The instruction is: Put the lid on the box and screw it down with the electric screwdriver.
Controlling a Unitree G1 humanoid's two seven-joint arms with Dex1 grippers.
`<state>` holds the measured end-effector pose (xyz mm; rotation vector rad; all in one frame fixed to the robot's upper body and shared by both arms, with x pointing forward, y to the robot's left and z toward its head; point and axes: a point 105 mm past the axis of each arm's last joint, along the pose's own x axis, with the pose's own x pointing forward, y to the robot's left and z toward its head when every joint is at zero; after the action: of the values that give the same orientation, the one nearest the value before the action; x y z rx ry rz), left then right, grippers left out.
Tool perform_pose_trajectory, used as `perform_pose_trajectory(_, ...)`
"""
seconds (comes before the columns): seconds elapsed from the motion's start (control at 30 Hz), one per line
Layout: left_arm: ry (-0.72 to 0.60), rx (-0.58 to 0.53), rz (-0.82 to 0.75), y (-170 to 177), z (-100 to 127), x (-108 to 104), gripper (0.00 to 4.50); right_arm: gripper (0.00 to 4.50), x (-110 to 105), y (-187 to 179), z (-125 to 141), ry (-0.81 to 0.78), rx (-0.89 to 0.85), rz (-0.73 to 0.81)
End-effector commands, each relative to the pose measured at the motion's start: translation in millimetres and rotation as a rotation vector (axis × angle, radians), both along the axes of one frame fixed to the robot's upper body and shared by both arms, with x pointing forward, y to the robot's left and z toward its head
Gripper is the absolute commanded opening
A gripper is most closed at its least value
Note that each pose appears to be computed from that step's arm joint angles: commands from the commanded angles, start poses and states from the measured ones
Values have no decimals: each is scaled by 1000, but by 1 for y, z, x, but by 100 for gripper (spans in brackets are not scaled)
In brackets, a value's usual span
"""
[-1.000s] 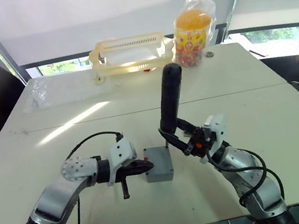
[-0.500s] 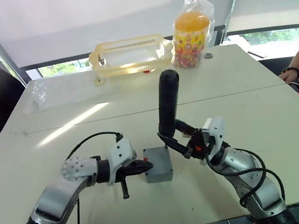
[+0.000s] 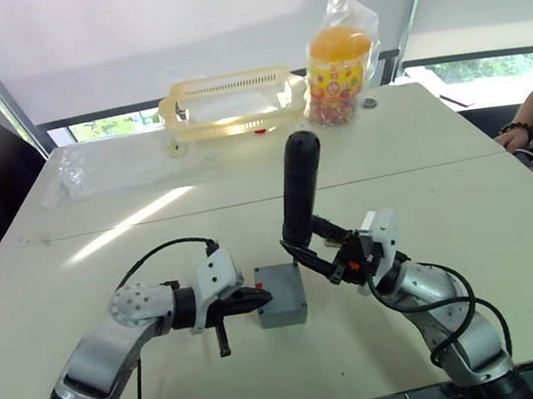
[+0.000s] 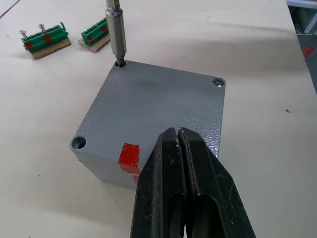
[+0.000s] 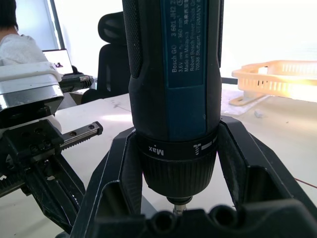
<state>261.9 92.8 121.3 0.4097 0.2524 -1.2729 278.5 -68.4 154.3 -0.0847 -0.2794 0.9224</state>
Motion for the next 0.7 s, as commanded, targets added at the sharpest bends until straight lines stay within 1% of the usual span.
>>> perform_pose_trajectory(0.03, 28, 38, 12, 2, -10, -2, 0, 175, -6, 9, -41, 158, -96, 57)
perform_pose_trajectory(0.33, 25, 37, 12, 2, -9, -1, 0, 175, -2, 9, -49, 200, -141, 45)
perform_pose_trajectory(0.7, 24, 33, 28, 2, -9, 0, 0, 175, 2, 5, -55, 233, -146, 28)
